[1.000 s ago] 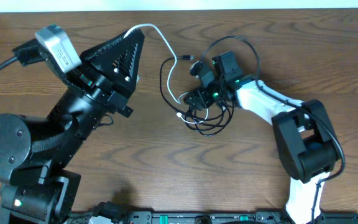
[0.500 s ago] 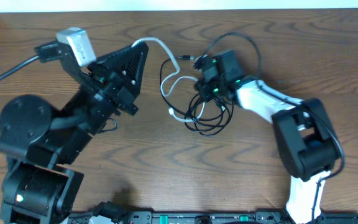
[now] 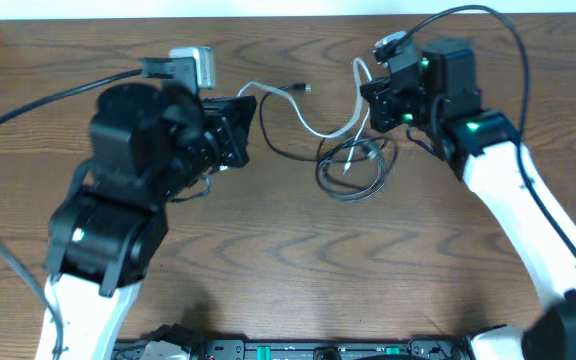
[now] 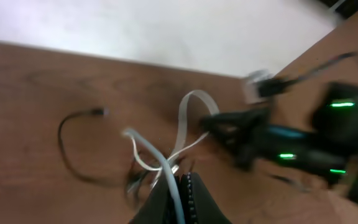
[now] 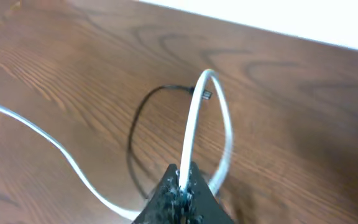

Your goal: Untangle cables

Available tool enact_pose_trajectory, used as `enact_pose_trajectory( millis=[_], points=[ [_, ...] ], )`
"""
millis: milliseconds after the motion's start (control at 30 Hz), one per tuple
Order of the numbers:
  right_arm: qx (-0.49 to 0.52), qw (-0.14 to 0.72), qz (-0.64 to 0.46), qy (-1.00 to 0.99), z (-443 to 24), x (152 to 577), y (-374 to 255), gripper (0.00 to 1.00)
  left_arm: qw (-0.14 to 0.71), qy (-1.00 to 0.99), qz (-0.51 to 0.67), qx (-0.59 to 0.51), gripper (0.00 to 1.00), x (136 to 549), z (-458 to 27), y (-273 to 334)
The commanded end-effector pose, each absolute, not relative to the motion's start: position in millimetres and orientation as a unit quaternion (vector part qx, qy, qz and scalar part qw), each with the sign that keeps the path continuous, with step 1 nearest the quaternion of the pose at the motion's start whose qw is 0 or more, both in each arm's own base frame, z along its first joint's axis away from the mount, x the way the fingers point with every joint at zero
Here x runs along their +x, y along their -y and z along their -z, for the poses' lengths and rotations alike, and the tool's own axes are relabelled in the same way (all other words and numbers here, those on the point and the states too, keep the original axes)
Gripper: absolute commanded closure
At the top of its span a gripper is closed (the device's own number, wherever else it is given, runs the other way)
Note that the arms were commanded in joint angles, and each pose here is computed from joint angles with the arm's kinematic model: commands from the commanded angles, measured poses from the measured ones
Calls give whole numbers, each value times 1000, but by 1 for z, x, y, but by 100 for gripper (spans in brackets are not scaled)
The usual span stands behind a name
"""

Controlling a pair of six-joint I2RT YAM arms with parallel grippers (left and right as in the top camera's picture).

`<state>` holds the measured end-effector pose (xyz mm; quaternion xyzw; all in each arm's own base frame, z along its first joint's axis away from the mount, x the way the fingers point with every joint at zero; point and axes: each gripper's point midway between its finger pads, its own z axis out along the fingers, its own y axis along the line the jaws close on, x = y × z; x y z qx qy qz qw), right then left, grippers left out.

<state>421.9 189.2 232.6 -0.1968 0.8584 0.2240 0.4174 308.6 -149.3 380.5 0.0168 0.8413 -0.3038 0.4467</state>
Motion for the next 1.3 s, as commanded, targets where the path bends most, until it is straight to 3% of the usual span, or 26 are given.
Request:
enact_pose_trajectory(
  millis=[0, 67, 200, 267, 400, 567, 733, 967, 1133, 1267],
  points=[
    [-131, 430, -198, -871, -250, 419, -176, 99, 441, -850, 286, 23, 93, 320, -372, 149],
    [-11, 435, -115, -893, -242, 428, -139, 99, 431, -856, 283, 21, 93, 325, -364, 150],
    [11, 438, -46, -898, -231, 431, -124, 99, 420, -863, 280, 19, 92, 331, -355, 152],
    [-10, 444, -31, -896, -229, 434, -129, 99, 416, -865, 279, 19, 92, 333, -352, 153],
    [-178, 435, -80, -879, -219, 431, -182, 99, 413, -867, 277, 20, 93, 335, -349, 154],
    [-177, 416, -66, -890, -177, 453, -188, 99, 414, -868, 272, 29, 93, 335, -347, 154],
    [-122, 474, -21, -872, -165, 498, -179, 99, 414, -868, 272, 29, 93, 335, -347, 154],
    [-62, 611, -18, -789, -258, 519, -170, 99, 415, -868, 272, 29, 93, 335, -347, 154],
    [-102, 650, -97, -747, -339, 478, -184, 99, 414, -868, 272, 29, 93, 336, -346, 154],
    [-139, 615, -128, -765, -340, 450, -190, 99, 411, -870, 271, 29, 93, 337, -344, 154]
  ],
)
